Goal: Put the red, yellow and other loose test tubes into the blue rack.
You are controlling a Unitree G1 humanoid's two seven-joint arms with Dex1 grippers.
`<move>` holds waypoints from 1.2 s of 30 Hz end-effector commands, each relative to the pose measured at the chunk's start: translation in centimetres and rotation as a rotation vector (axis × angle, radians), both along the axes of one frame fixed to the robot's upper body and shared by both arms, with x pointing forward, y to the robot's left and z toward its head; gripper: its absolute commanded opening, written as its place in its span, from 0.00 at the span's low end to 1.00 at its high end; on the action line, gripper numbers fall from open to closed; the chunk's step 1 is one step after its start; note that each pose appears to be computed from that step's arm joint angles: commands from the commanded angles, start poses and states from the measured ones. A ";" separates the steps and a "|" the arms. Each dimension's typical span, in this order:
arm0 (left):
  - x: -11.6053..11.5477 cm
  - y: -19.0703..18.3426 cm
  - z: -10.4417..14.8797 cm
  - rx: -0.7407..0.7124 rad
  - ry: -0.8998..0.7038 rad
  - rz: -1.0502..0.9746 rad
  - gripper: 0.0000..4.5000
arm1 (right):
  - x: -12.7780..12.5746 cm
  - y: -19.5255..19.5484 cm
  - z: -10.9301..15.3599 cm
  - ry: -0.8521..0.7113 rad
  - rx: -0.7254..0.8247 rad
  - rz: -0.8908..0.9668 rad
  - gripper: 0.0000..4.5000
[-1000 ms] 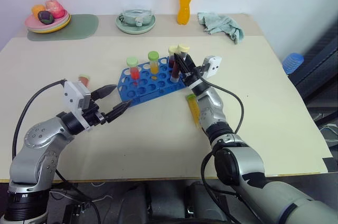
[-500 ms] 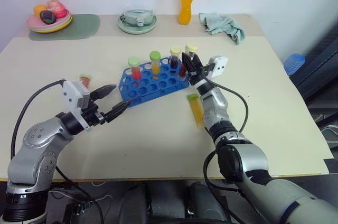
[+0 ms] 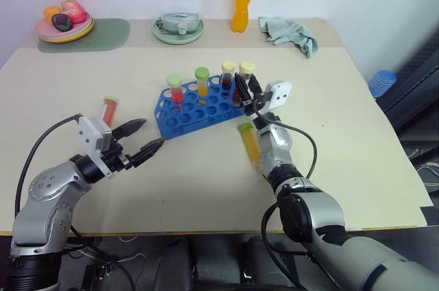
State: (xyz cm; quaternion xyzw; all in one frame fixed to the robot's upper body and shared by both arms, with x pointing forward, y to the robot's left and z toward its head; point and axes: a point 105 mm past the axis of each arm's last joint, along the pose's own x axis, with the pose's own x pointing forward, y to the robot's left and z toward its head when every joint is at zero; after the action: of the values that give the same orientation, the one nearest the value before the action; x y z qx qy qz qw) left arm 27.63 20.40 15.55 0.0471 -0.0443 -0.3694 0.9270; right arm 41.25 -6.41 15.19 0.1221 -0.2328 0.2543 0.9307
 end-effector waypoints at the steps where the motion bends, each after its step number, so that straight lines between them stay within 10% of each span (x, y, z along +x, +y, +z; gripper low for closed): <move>1: -0.3 0.4 0.8 0.013 -0.057 0.010 0.84 | -0.9 0.8 -1.7 0.015 -0.039 0.024 0.19; 6: -0.4 0.6 0.7 0.013 -0.058 0.009 0.84 | -1.4 1.4 -2.0 0.002 -0.054 0.051 0.19; 13: -0.4 0.2 0.8 0.007 -0.057 0.001 0.84 | -1.5 1.1 -0.7 -0.075 -0.087 0.018 0.98; 25: 0.5 -0.8 0.7 -0.013 -0.058 -0.020 0.84 | -1.3 -1.4 5.2 -0.308 -0.143 -0.082 0.99; 36: 1.3 -1.6 -0.5 -0.038 -0.051 -0.068 0.84 | -6.2 -2.3 6.8 -0.323 -0.187 0.166 0.99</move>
State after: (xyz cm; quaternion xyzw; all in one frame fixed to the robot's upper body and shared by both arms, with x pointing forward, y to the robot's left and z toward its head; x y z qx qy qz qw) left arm 28.99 19.17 14.28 0.0247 -0.0575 -0.3893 0.9190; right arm 35.94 -8.67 19.73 0.0119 -0.3262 0.3502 0.8779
